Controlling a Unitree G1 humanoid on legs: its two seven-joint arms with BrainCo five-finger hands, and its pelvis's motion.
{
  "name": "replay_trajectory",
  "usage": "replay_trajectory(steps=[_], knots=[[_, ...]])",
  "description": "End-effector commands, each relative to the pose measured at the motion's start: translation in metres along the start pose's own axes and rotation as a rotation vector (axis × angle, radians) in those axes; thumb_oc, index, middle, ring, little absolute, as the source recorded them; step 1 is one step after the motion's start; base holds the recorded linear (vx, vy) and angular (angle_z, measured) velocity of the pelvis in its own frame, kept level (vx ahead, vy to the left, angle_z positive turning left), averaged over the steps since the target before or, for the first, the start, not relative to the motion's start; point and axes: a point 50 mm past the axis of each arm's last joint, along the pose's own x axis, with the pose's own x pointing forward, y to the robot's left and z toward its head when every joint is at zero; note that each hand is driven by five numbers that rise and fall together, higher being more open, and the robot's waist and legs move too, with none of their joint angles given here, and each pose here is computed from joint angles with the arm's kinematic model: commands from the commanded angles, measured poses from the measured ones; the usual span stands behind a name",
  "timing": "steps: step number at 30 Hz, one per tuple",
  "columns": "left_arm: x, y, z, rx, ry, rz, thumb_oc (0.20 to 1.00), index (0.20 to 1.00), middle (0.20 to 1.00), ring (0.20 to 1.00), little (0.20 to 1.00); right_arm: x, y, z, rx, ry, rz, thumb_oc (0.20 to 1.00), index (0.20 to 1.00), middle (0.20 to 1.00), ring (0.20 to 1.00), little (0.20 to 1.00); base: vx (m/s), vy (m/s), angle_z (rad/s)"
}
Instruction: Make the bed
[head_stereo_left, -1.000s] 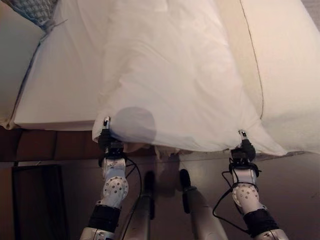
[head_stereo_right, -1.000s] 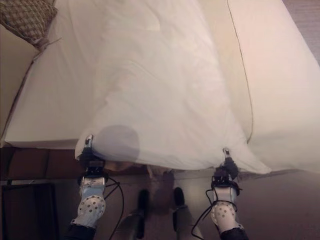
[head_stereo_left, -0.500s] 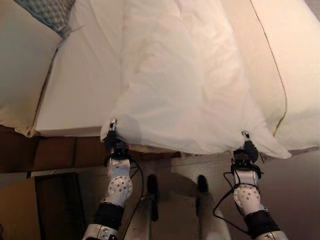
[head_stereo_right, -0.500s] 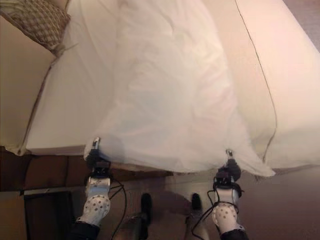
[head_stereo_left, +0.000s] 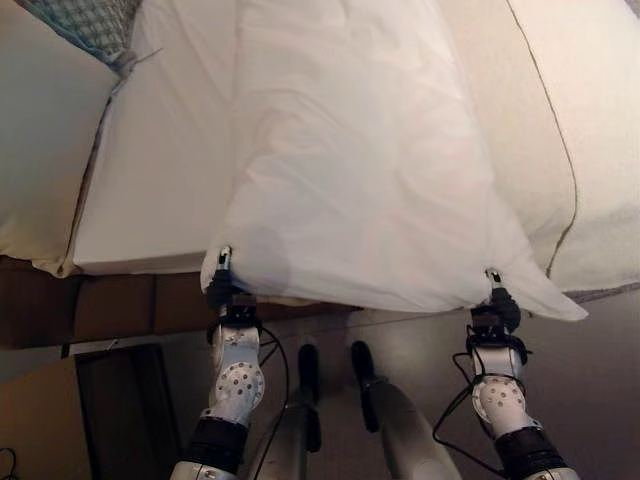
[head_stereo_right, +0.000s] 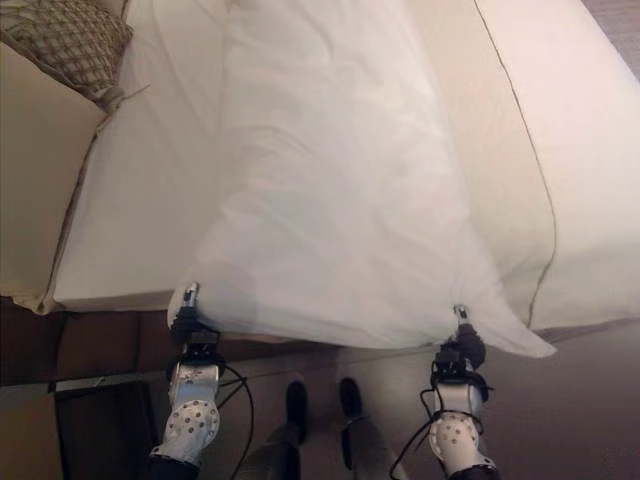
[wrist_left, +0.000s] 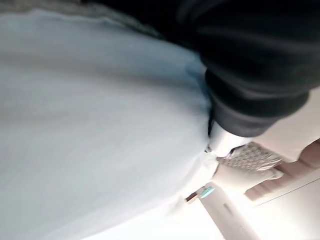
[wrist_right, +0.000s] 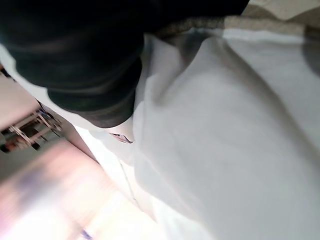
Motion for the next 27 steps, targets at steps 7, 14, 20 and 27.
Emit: replay_trajectory(steps=[7,14,20,27], knots=[[0.003,-0.010,0.043,-0.013,-0.212,-0.033,0.200,0.200,0.200,0.200,0.200,0.003,-0.004,0.030,0.024,-0.159,-0.029,0.200,0.200,0.200,0.200,0.200,0.05,0.159,0.10],[0.009,-0.010,0.033,0.064,-0.157,-0.059,0.200,0.200,0.200,0.200,0.200,0.014,0.005,0.021,0.015,-0.129,-0.012,0.200,0.200,0.200,0.200,0.200,0.03,0.373,-0.06],[0.019,-0.025,0.037,0.038,-0.155,-0.090,0.200,0.200,0.200,0.200,0.200,0.023,0.026,0.016,0.011,-0.097,0.046,0.200,0.200,0.200,0.200,0.200,0.05,0.070,0.04],[0.031,-0.110,0.050,0.095,-0.198,-0.362,0.200,0.200,0.200,0.200,0.200,0.035,0.113,0.035,-0.046,-0.146,0.311,0.200,0.200,0.200,0.200,0.200,0.01,-0.003,0.01]])
